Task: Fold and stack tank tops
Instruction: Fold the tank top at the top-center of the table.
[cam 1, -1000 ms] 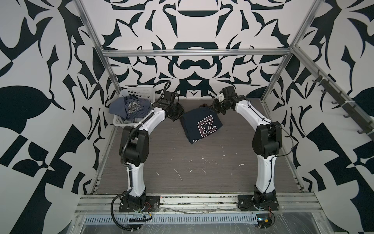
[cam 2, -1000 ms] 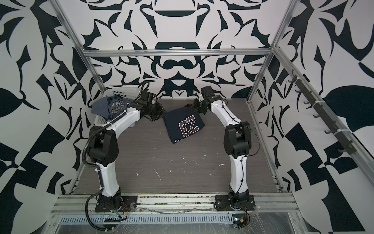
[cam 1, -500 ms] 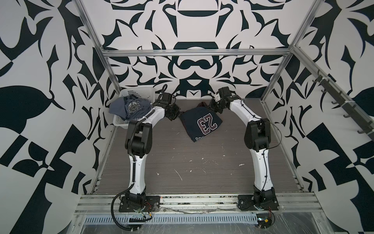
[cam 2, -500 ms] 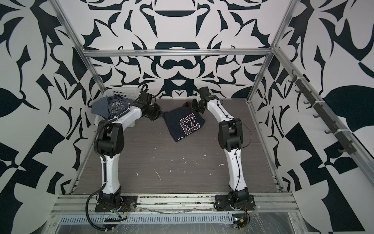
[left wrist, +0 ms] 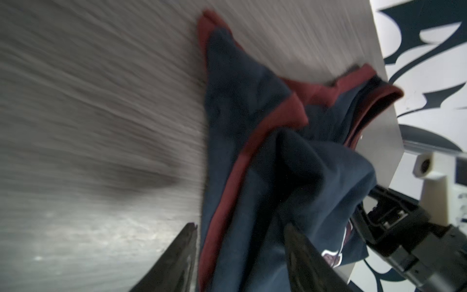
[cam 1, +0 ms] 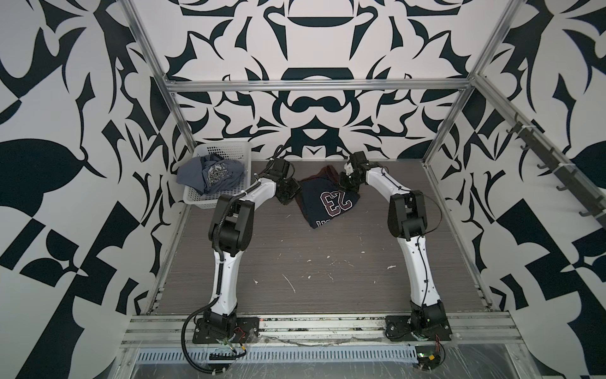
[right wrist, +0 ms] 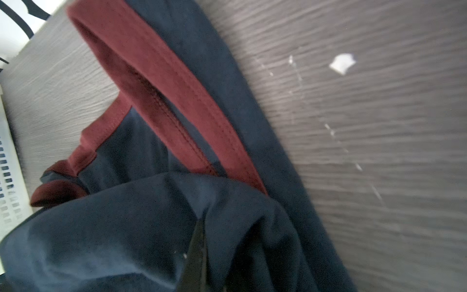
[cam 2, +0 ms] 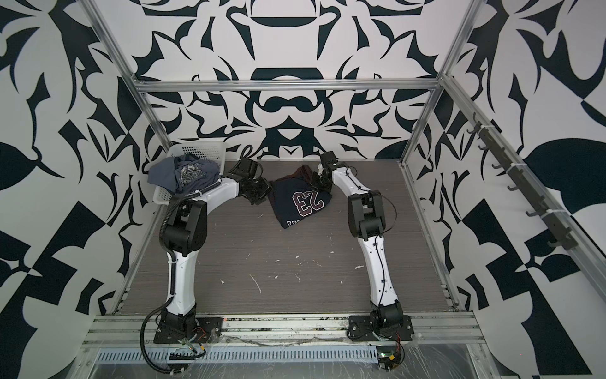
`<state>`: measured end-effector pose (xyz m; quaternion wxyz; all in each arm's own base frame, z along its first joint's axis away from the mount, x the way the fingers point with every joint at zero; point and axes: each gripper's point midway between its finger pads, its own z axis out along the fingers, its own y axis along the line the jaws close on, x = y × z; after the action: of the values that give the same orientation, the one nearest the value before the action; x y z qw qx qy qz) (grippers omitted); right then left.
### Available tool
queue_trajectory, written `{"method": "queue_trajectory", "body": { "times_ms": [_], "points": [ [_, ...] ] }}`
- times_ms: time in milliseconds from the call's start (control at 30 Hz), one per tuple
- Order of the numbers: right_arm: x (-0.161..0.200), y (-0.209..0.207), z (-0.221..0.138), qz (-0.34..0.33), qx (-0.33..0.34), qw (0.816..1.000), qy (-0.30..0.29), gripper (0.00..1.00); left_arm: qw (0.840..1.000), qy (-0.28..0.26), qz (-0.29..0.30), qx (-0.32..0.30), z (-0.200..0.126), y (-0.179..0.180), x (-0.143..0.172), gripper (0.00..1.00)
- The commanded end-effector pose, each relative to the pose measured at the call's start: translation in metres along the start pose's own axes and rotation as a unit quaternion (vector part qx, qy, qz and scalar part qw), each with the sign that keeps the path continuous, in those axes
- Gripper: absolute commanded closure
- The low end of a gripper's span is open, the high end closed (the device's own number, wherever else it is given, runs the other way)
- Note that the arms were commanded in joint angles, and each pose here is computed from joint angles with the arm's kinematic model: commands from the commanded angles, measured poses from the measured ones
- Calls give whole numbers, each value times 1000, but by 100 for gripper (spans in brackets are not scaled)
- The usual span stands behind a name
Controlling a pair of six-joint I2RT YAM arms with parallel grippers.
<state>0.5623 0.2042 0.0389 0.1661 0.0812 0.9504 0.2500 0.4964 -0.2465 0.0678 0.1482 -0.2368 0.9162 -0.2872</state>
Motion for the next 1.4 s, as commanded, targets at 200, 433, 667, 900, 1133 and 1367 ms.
{"method": "queue_trajectory", "body": {
  "times_ms": [200, 433, 667, 900, 1133, 1367],
  "points": [
    [79, 0, -34, 22, 22, 999, 30, 99, 995, 36, 90, -26, 16, 0, 30, 43],
    [143, 11, -68, 10, 20, 999, 30, 99, 987, 37, 151, -41, -27, -2, 78, 43],
    [143, 12, -86, -4, 20, 1000, 5, 100, 983, -21, 178, -29, -62, -24, 63, 40],
    [135, 17, -85, -10, 17, 1000, 3, 100, 982, -11, 178, -52, -39, -26, 54, 40],
    [132, 18, -79, -13, 18, 1000, 5, 100, 982, 2, 173, -80, -19, -17, 49, 40],
    [122, 25, -85, -17, 14, 1000, -7, 100, 983, -1, 163, -83, -13, -17, 45, 62]
  ]
}}
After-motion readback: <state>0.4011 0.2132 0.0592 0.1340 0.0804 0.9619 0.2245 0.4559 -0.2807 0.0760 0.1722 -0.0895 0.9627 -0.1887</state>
